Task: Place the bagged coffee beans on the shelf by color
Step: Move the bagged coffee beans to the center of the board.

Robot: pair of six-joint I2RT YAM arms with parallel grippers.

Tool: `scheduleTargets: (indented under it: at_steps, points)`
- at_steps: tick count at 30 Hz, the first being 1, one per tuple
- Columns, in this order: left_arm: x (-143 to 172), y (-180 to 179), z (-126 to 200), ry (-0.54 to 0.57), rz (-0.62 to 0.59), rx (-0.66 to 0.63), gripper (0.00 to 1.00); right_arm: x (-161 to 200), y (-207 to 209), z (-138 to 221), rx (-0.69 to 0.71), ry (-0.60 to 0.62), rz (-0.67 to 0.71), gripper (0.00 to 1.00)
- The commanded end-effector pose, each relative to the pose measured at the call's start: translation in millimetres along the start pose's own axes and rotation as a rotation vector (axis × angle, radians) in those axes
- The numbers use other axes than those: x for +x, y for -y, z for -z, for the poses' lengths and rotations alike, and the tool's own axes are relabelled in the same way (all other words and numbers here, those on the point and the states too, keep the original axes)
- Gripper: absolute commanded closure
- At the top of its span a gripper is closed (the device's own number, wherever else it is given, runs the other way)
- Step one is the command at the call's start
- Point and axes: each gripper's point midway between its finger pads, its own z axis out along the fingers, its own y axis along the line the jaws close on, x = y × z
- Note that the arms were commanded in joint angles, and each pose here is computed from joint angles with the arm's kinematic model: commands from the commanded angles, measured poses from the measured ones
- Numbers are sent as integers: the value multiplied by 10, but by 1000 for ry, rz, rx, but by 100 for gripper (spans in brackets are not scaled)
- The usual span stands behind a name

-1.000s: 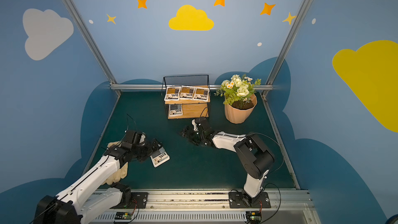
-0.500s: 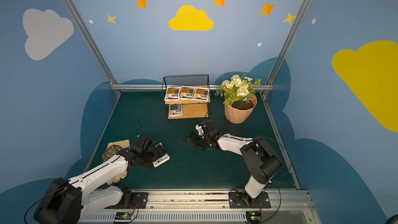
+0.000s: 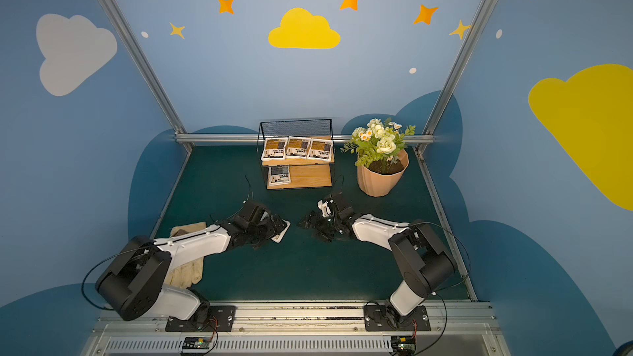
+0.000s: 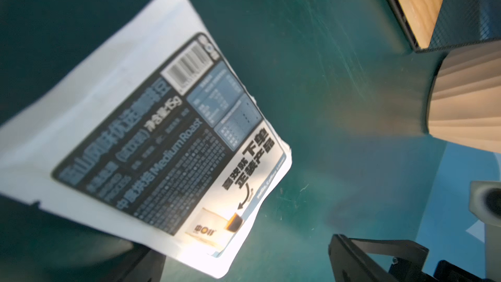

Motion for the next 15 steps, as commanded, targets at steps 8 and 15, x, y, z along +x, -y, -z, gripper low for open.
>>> scheduleTargets:
  at_steps: [8,15]
  points:
    - [150,-550,494,43,-12,-123,0,-72,-63,-63,-40,74,-48,12]
    - [-413,-413,710,117,35,-20,0,-112,-157,-332,-40,89,-72,13]
